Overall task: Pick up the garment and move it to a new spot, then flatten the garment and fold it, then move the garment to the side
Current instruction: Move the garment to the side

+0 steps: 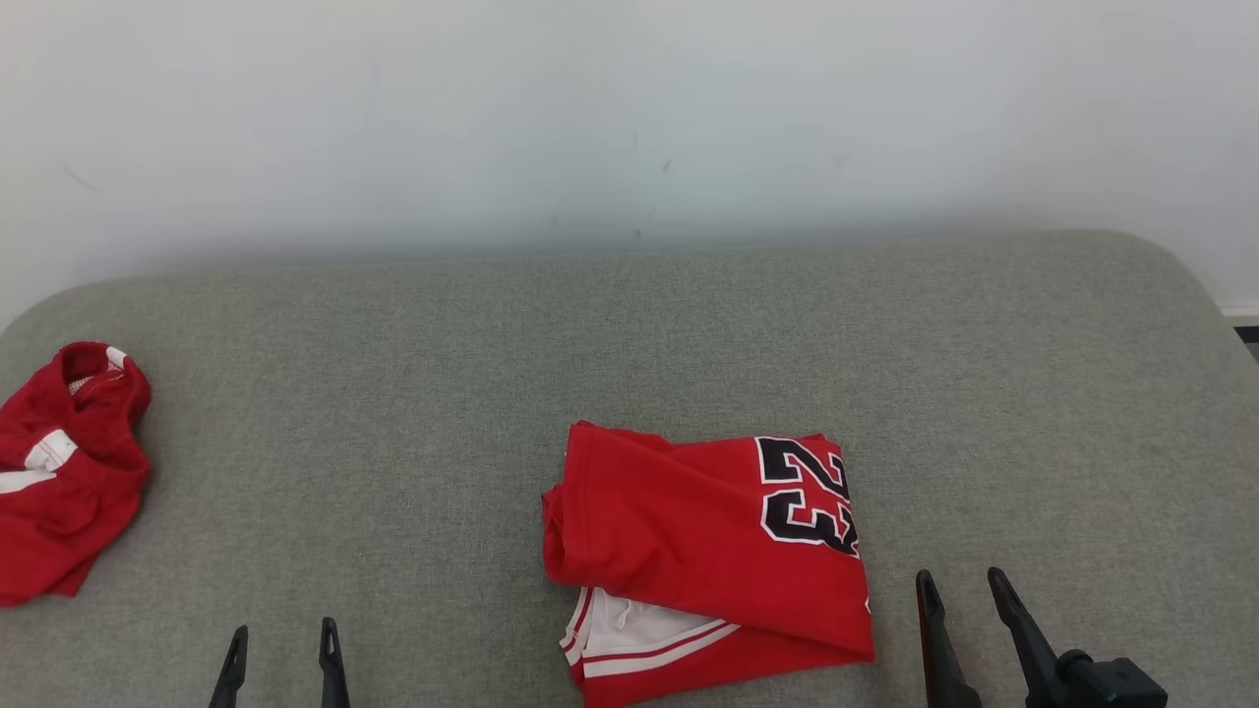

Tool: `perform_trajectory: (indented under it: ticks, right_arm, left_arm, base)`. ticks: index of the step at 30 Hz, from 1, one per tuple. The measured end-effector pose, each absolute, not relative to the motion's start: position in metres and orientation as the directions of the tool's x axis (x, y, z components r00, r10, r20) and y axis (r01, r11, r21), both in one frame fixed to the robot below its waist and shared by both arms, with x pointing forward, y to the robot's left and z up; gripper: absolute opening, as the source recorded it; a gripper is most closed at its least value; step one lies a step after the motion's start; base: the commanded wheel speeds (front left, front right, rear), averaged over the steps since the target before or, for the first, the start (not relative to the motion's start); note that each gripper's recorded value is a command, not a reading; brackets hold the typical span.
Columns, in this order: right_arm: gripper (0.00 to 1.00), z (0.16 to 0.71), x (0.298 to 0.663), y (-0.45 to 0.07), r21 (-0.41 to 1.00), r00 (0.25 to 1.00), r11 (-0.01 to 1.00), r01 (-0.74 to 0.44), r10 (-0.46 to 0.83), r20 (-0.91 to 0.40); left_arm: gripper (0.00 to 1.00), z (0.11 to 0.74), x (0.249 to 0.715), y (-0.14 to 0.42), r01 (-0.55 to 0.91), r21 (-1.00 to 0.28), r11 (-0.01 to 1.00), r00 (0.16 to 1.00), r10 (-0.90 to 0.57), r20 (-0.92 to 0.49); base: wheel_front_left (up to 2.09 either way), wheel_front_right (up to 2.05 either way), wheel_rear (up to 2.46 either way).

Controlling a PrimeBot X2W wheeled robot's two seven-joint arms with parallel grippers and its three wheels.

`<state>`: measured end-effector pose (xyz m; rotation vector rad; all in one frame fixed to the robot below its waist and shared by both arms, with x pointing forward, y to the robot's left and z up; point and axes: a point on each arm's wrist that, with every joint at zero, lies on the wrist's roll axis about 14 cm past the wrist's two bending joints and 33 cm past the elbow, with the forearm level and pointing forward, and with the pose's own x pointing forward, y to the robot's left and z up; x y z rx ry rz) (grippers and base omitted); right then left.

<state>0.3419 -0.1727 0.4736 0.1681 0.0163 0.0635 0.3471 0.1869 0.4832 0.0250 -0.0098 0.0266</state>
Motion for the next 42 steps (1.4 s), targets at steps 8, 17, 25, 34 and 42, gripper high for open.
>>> perform_trajectory:
  ticks: [8, 17, 25, 34, 42]
  right_arm:
    - [1.00, 0.468, 0.341, -0.172, 0.169, 0.997, 0.984, -0.060, 0.066, -0.028]
    - [1.00, 0.468, 0.340, -0.173, 0.169, 0.997, 0.984, -0.059, 0.065, -0.030]
    - [1.00, 0.468, 0.340, -0.172, 0.169, 0.997, 0.984, -0.060, 0.065, -0.028]
    - [1.00, 0.481, 0.369, -0.165, 0.148, 0.996, 0.985, -0.093, 0.093, 0.007]
    - [1.00, 0.460, 0.424, -0.158, 0.150, 0.988, 0.984, -0.095, 0.112, -0.105]
  left_arm:
    - [1.00, 0.484, 0.347, 0.188, -0.030, 0.032, 0.999, 0.999, 0.030, 0.012]
    - [1.00, 0.485, 0.347, 0.190, -0.036, 0.033, 0.999, 0.999, 0.036, 0.017]
    - [1.00, 0.486, 0.346, 0.192, -0.042, 0.033, 0.999, 0.999, 0.041, 0.020]
    - [1.00, 0.486, 0.347, 0.194, -0.047, 0.027, 0.999, 0.999, 0.047, 0.018]
    - [1.00, 0.481, 0.350, 0.193, -0.047, 0.020, 0.999, 0.999, 0.047, 0.003]
  base:
    - [0.00, 0.00, 0.00]
    - [0.00, 0.00, 0.00]
    - [0.00, 0.00, 0.00]
    - [0.00, 0.00, 0.00]
    - [0.00, 0.00, 0.00]
